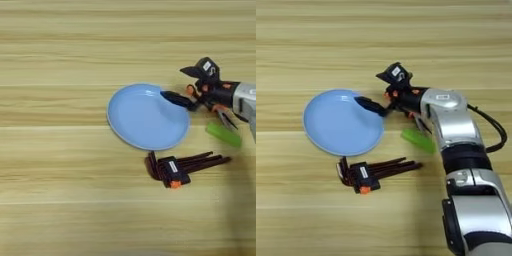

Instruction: Move the objects on the table

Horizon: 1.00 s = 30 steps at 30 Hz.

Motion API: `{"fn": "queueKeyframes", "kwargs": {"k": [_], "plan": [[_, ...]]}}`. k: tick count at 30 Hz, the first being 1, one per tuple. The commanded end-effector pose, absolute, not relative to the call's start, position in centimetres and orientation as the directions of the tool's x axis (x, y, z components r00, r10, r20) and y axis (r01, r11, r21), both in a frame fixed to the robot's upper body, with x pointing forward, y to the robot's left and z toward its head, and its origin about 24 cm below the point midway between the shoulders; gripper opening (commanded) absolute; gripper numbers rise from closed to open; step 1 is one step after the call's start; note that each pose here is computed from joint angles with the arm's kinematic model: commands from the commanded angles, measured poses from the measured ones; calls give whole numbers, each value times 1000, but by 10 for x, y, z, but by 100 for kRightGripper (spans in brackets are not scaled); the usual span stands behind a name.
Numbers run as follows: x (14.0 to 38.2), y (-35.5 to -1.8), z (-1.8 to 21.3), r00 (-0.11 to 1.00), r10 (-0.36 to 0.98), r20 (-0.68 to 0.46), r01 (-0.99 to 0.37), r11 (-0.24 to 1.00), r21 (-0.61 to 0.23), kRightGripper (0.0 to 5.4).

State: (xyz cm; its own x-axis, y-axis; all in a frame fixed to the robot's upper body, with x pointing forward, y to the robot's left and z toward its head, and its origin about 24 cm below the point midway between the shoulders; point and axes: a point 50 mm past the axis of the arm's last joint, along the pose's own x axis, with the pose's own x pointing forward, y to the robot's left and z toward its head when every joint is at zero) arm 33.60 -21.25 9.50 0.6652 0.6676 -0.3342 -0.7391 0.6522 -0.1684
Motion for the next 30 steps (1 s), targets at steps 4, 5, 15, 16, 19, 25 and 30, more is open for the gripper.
{"fn": "queueKeyframes", "kwargs": {"k": [4,5,15,16,19,25,30], "plan": [[343,-200,122,665,699,-263,-747,619,-244,538],[342,-199,121,659,703,-266,-752,614,-241,538],[336,-189,111,612,730,-304,-790,569,-226,538],[336,-189,109,610,730,-308,-792,567,-224,538],[335,-187,106,599,735,-317,-800,559,-217,538],[333,-185,96,585,733,-348,-810,549,-206,538],[332,-182,91,573,738,-358,-818,541,-195,538]]}}
